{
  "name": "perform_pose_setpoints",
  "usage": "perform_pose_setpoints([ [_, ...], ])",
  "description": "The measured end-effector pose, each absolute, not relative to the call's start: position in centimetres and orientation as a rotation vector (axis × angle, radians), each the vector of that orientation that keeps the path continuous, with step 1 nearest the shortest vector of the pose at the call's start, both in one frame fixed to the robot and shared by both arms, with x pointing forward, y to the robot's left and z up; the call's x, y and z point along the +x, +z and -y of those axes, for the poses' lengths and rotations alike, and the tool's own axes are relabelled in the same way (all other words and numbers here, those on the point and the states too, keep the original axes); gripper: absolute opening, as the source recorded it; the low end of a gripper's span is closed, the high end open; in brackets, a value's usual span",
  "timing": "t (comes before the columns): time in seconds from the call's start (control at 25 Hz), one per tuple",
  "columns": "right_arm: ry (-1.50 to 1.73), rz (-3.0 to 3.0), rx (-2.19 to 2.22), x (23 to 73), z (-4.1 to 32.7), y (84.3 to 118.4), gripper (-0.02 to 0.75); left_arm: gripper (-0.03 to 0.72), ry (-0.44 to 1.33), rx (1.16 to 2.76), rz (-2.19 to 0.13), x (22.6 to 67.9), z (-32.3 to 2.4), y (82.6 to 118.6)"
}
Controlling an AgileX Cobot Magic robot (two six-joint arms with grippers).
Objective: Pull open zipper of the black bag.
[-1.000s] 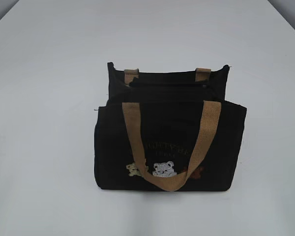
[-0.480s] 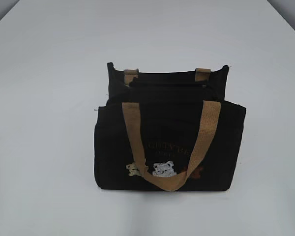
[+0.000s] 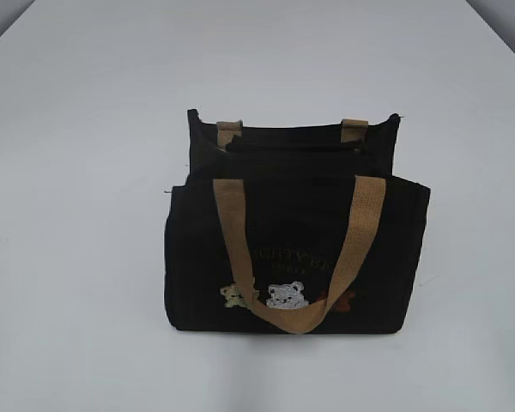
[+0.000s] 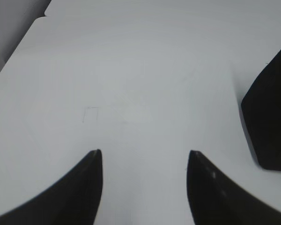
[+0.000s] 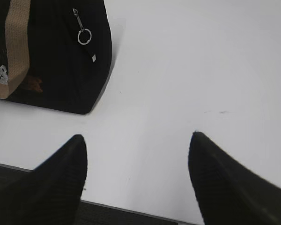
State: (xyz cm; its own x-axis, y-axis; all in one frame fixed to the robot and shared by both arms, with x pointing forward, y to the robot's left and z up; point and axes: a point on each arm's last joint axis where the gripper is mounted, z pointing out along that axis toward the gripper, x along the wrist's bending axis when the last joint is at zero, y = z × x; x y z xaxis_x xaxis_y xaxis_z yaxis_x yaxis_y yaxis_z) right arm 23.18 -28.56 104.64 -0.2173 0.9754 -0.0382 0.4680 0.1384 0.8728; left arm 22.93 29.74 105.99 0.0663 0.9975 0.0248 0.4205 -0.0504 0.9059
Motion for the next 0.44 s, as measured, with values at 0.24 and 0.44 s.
perform_pose_setpoints([
  [0.24,1.007,-1.775,1.391,23.18,28.56,104.64,0.526,0.433,0.954,1.580,-1.456,22.93,-29.74,105.99],
  [0.44,1.007,-1.775,1.391,23.18,28.56,104.64,0.526,0.433,0.954,1.580,-1.456,22.93,-29.74,105.99],
])
